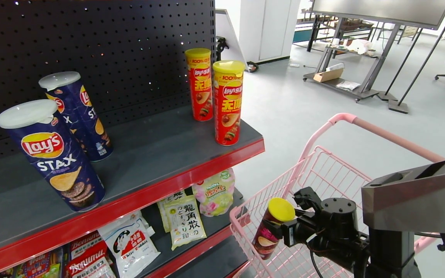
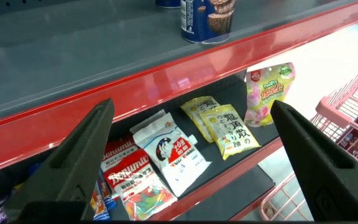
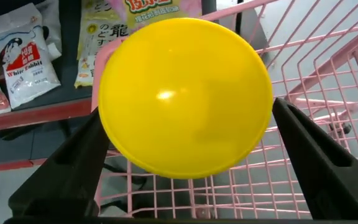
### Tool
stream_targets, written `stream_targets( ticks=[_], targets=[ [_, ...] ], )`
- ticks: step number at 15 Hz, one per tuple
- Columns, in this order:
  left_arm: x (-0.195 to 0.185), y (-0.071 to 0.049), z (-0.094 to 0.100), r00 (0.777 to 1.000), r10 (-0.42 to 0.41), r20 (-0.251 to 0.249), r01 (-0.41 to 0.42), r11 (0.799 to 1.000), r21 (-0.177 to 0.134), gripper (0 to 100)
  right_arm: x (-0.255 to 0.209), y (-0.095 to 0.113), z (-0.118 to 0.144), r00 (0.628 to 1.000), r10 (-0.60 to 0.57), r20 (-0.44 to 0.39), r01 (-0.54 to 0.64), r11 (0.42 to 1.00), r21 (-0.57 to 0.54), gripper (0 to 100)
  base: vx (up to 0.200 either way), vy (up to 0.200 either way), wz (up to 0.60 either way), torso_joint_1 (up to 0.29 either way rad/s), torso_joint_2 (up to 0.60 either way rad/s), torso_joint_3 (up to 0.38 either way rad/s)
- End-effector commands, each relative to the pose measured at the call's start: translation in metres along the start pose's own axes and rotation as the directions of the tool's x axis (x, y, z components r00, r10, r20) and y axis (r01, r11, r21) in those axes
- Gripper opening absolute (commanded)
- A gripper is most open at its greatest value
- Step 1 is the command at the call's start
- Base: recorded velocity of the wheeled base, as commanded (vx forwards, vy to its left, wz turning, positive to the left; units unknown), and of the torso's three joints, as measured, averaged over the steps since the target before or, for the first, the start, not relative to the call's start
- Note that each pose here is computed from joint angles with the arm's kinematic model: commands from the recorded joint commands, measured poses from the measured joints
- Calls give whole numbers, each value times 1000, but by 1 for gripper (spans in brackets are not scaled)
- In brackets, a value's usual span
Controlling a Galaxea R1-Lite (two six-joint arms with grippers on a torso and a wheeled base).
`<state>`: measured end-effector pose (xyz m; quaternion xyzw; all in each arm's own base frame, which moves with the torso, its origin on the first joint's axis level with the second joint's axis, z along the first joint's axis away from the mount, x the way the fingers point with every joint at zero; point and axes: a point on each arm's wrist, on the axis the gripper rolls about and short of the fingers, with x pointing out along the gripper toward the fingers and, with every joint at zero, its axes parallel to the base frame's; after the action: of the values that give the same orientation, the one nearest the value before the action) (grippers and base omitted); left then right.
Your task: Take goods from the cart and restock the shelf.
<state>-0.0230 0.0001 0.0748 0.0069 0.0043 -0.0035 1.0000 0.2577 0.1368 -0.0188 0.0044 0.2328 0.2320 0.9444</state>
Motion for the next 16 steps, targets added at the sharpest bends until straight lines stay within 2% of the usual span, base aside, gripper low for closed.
stream_targets(
  ticks=[1, 4, 8, 9, 16],
  targets=[
    [0, 0, 0, 1000, -1, 0, 1, 1000, 0, 100, 5, 1, 1, 1000, 3, 14, -3, 1000, -4, 100, 0, 0, 0, 0, 0, 0],
    [0, 0, 0, 1000, -1, 0, 1, 1000, 0, 100, 8, 1, -3, 1000, 3, 2, -3, 1000, -5, 100, 0, 0, 0, 0, 0, 0],
    [0, 0, 0, 1000, -1, 0, 1, 1000, 0, 100, 16, 1, 0, 1000, -2, 27, 2, 1000, -5, 100, 0, 0, 0, 0, 0, 0],
    [0, 0, 0, 1000, -1, 0, 1, 1000, 0, 100, 19, 1, 0, 1000, -3, 30, 3, 1000, -5, 0, 0, 0, 0, 0, 0, 0],
    [0, 0, 0, 1000, -1, 0, 1, 1000, 0, 100, 1, 11, -1, 1000, -1, 2, 1, 1000, -21, 0, 0, 0, 0, 0, 0, 0]
  ],
)
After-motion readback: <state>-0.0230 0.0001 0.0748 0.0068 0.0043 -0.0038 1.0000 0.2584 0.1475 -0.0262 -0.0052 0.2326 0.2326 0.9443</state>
